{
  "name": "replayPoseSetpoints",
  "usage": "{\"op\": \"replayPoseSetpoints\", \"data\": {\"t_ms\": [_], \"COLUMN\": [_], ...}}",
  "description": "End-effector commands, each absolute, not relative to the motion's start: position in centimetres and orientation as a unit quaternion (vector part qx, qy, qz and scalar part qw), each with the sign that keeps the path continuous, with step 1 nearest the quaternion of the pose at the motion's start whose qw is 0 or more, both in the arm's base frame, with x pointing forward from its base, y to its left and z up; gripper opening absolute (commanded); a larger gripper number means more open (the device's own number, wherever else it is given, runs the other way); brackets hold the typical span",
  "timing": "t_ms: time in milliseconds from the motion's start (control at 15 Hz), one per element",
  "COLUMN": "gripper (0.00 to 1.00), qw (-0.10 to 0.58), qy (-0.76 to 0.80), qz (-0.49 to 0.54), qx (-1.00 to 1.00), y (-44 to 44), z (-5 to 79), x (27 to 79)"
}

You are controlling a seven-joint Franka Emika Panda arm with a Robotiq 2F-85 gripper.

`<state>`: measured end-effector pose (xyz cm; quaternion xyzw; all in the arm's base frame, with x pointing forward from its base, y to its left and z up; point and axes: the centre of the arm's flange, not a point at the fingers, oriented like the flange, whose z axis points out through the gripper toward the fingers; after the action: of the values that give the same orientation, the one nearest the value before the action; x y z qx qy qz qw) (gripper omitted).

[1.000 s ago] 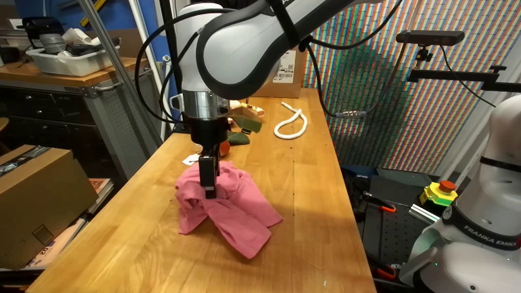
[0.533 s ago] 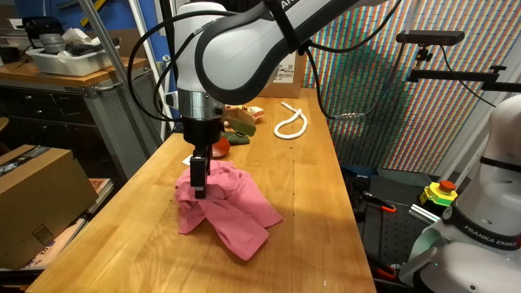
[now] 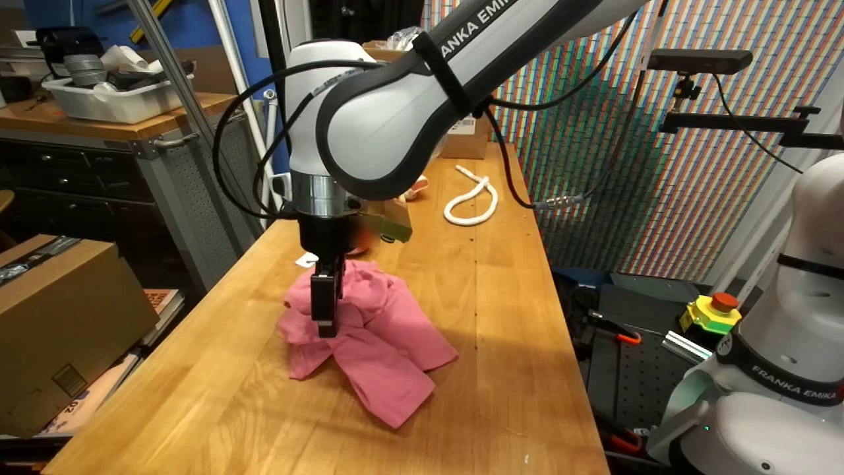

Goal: Separate the objects on the table.

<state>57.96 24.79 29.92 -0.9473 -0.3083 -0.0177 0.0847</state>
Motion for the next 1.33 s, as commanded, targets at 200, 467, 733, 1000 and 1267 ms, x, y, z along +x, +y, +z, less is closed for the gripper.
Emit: {"op": "replayPoseSetpoints", "data": {"t_ms": [200,467,733,1000,1267], "gripper": [0.66,0.33,0.06,0.06,0.06], "qw": [0.083,0.086,0.094,0.114,0.133], "qy": [-0.291,-0.282,-0.284,-0.288,-0.284], "qz": [0.011,0.043,0.088,0.158,0.203], "qx": [-0.953,-0.955,-0.95,-0.938,-0.928], "y": [24.0,23.6,23.4,22.9,22.3], "z": [29.1,29.3,30.0,31.0,31.4], "x": [58.2,57.7,56.7,54.4,53.0]}}
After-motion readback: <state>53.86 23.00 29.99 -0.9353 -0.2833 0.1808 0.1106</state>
